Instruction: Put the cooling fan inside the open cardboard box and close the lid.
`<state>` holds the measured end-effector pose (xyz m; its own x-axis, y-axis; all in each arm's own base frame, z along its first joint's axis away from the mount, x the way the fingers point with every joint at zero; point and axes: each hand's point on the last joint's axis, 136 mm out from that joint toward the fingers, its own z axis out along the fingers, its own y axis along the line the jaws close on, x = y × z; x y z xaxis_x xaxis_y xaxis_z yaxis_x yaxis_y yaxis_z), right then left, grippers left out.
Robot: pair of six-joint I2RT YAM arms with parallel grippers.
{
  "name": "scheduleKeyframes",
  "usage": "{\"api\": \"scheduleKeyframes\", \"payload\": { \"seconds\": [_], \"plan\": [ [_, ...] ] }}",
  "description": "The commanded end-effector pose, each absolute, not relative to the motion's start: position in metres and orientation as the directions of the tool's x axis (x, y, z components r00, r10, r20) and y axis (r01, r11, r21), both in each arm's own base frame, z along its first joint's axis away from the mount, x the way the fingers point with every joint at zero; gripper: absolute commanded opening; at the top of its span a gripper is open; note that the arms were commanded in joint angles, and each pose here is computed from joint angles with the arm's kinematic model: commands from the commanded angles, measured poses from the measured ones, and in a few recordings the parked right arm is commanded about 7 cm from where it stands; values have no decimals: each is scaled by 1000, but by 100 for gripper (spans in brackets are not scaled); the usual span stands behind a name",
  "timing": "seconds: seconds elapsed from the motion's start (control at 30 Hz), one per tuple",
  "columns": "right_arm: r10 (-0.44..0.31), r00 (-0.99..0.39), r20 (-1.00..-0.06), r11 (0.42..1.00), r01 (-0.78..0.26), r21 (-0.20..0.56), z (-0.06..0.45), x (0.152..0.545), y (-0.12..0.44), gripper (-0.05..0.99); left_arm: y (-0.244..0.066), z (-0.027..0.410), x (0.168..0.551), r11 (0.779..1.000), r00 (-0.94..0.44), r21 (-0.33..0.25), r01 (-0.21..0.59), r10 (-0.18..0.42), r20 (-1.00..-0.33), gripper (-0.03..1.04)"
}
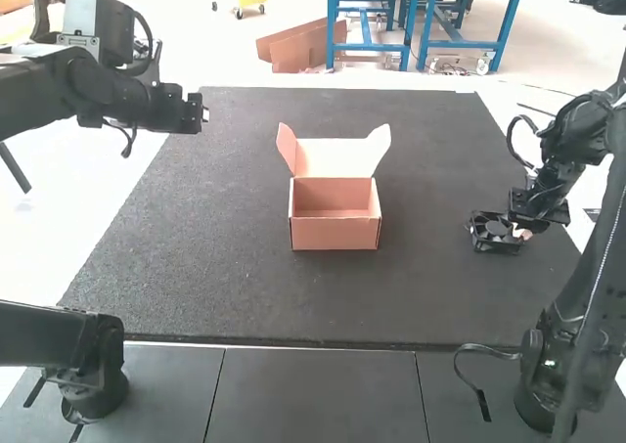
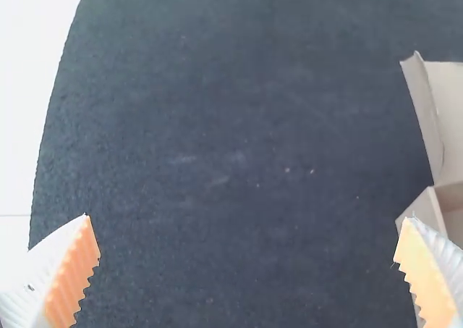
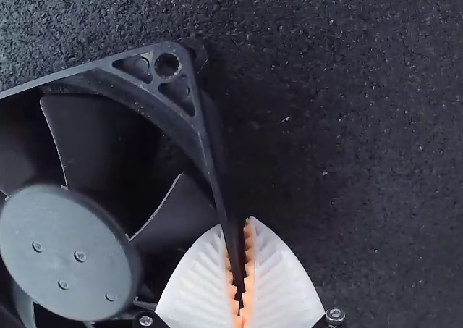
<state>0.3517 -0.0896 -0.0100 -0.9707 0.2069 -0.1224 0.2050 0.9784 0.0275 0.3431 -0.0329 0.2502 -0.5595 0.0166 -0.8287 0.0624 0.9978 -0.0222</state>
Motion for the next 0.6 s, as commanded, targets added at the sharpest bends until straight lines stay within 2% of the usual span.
{"api": "scheduleKeyframes", "payload": {
  "seconds": [0.0, 0.27, 0.57],
  "plan": [
    [251, -958, -139, 968, 249, 31, -7, 350, -93, -2, -31, 270, 345, 998, -519, -35, 52, -3, -855, 97],
    [269, -932, -241, 962, 248, 113, 47, 363, -82, -2, -30, 258, 343, 998, -539, -29, 52, 4, -842, 97],
    [261, -910, -321, 962, 218, 163, 117, 346, -65, -1, -30, 238, 340, 998, -572, -27, 51, 7, -820, 97]
  ]
}}
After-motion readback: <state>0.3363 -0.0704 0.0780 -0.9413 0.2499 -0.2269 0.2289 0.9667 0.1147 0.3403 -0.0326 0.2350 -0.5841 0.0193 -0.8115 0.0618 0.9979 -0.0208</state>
